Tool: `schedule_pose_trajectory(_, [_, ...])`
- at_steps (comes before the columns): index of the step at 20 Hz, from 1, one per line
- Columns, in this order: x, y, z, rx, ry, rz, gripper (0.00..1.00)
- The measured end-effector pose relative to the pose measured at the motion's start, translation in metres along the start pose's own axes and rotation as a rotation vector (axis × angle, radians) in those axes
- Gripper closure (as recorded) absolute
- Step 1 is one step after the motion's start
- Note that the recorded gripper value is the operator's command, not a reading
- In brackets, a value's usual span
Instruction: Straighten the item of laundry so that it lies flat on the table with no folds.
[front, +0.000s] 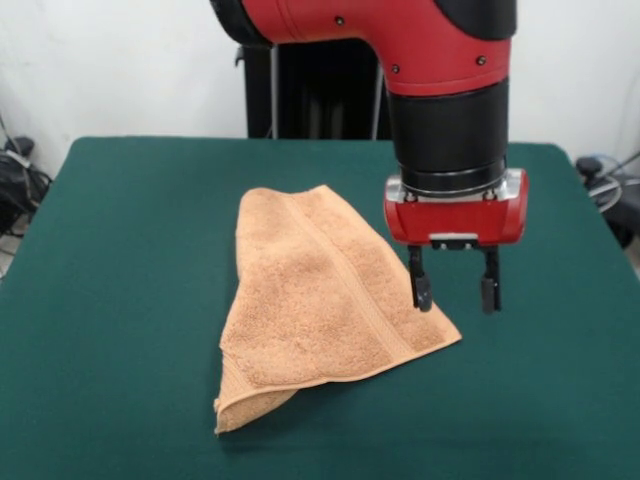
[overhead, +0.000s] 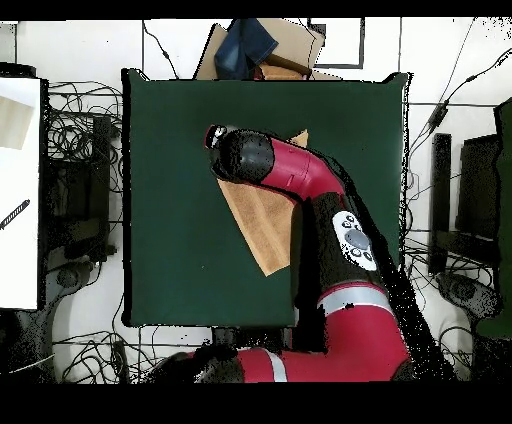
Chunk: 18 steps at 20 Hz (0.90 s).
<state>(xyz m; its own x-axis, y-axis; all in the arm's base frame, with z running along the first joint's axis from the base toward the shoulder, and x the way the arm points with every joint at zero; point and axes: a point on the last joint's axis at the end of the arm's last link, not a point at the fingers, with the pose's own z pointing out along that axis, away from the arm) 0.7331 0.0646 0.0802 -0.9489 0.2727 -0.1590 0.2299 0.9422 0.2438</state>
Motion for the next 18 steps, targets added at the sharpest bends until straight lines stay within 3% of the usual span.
schedule_pose_trajectory(18, [0.007,0.0,0.015,-0.012,-0.001,0.008,0.0])
